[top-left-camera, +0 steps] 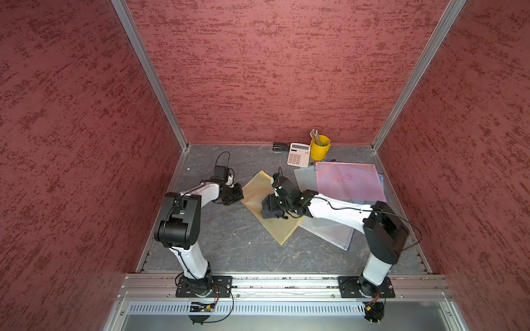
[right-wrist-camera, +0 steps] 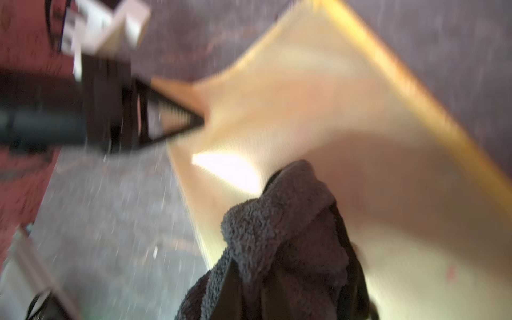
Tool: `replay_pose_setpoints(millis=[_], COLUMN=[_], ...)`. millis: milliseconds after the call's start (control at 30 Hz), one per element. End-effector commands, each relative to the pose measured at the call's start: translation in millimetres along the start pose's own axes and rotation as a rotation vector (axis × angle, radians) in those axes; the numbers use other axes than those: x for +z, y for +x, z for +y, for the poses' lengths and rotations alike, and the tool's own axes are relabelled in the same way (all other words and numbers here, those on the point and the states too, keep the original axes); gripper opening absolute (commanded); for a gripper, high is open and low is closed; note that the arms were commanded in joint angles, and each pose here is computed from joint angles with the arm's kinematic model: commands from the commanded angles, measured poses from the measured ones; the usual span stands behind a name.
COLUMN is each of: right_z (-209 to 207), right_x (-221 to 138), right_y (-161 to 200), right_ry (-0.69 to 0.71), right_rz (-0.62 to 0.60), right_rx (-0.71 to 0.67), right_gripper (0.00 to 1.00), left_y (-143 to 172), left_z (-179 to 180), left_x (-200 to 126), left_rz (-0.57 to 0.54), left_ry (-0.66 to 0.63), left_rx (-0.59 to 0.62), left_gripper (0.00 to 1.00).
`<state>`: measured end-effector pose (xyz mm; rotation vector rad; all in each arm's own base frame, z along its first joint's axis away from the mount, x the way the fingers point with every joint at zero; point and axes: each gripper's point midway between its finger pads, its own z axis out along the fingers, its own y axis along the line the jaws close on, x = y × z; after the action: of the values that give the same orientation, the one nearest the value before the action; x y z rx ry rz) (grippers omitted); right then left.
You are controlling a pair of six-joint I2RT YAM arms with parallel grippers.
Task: Wipe the document bag
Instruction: Wipe the dirt from the document bag.
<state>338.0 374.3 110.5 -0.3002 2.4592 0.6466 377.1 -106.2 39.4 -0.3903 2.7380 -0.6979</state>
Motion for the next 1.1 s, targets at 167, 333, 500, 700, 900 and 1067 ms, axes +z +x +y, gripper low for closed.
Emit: replay_pose_setpoints(millis=[167, 333, 500, 700, 900, 1067], right_z=[-60.3, -128.2, -152.1, -108.2, -93.9, -135.0], right_x=[68.9, 22.3, -46.0, -48.1, 20.7, 30.7], right_y=[61.8, 147.4, 181.4, 78.2, 45.0, 102.0], right_ry=[0.172, 0.338, 0.394, 0.373, 0.353, 0.414], right_rz=[0.109, 0.213, 0.229, 0.063, 0.059, 0.170], right_rx=[-0.022, 0.149, 0.258, 0.080, -0.011, 0.038], right_gripper=[0.00, 0.00, 0.00, 0.00, 0.00, 0.00], left_y=[-3.1, -6.8, -7.2, -3.6, 1.0, -1.4], left_z=[3.9, 13.0, 18.9, 20.6, 21.1, 25.1], left_x=[-18.4, -20.5, -22.9, -22.7, -21.5, -24.5], left_rz=[-0.005, -0.007, -0.003, 0.005, 0.008, 0.001], left_ry=[-0.061, -0.077, -0.101, -0.131, -0.161, -0.182], left_rx=[0.124, 0.126, 0.140, 0.169, 0.188, 0.200], left_gripper=[0.00, 0.00, 0.00, 0.00, 0.00, 0.00])
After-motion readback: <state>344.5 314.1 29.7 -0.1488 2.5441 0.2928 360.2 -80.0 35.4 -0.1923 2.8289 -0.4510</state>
